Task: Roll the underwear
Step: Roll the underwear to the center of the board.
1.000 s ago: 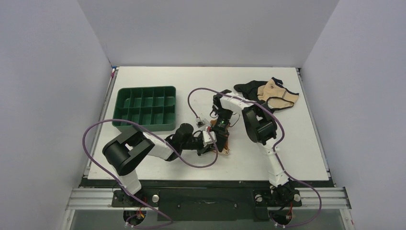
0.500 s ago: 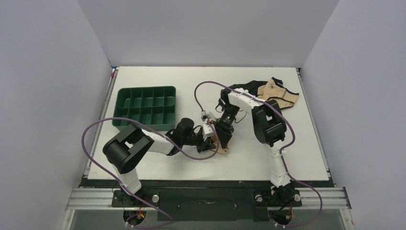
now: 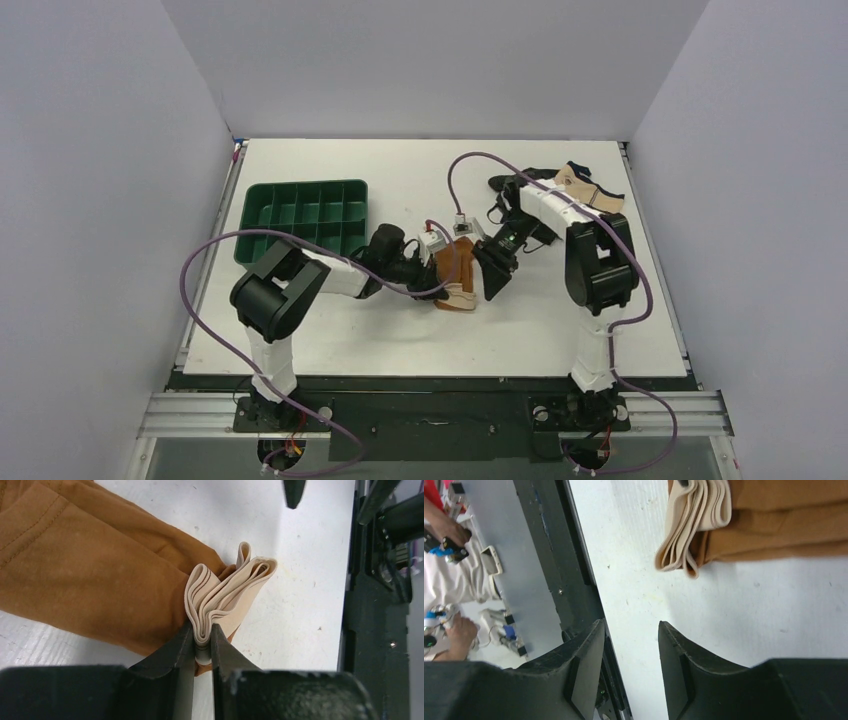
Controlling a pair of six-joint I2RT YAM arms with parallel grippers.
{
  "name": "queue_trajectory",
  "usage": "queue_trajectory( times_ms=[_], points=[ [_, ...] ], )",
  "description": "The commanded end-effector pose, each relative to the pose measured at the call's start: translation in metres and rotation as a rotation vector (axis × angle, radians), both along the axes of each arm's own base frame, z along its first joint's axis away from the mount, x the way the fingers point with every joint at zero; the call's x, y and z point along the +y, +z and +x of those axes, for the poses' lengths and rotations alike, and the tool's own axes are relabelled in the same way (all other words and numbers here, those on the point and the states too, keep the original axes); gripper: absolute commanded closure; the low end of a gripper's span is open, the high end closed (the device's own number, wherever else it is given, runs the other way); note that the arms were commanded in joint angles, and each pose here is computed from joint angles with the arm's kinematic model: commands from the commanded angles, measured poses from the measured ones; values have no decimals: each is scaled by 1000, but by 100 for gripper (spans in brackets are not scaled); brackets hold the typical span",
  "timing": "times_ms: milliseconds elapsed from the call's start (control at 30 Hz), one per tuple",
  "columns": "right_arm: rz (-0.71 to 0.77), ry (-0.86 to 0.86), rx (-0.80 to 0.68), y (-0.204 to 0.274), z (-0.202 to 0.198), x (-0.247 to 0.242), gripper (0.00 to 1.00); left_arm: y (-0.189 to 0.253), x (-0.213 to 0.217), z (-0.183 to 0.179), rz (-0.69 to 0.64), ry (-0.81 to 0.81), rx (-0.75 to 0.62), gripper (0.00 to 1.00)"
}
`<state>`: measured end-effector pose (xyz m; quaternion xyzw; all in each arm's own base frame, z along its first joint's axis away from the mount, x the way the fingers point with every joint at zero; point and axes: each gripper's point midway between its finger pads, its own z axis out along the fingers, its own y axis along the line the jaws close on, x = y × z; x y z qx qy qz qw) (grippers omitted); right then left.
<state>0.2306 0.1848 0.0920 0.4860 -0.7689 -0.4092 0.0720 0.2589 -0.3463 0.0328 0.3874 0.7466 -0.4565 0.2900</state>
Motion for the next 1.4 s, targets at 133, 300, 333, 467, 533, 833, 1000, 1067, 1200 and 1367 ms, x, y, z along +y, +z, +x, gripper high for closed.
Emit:
queue_trajectory(
  times_ms=[133, 300, 333, 467, 533, 833, 1000, 1067, 1200, 1367],
  points=[
    [77, -189, -226, 14, 16, -5, 59, -24, 11, 12, 59, 79, 310, 100],
    [39, -300, -406, 19, 26, -8, 57, -37, 18, 10, 91, 101, 449, 100],
    [53, -311, -473, 22, 30, -7, 55, -39, 17, 12, 95, 104, 468, 100],
    [-6, -350, -700, 29, 41, -5, 52, -46, 20, 12, 119, 117, 557, 100],
    [-32, -331, -802, 32, 41, 2, 50, -48, 22, 11, 135, 121, 610, 100],
    [-140, -120, -1080, 16, 28, 30, 47, -64, 30, 1, 222, 139, 813, 100],
    [-190, 3, -1141, -2, 23, 43, 46, -67, 33, -1, 247, 144, 879, 100],
    [-214, 43, -1161, -10, 22, 46, 46, -69, 35, -3, 259, 140, 894, 100],
    [-273, 106, -1209, -21, 25, 47, 45, -71, 39, -5, 279, 136, 916, 100],
    [-314, 171, -1214, -35, 23, 50, 45, -72, 42, -8, 291, 132, 936, 100]
  ],
)
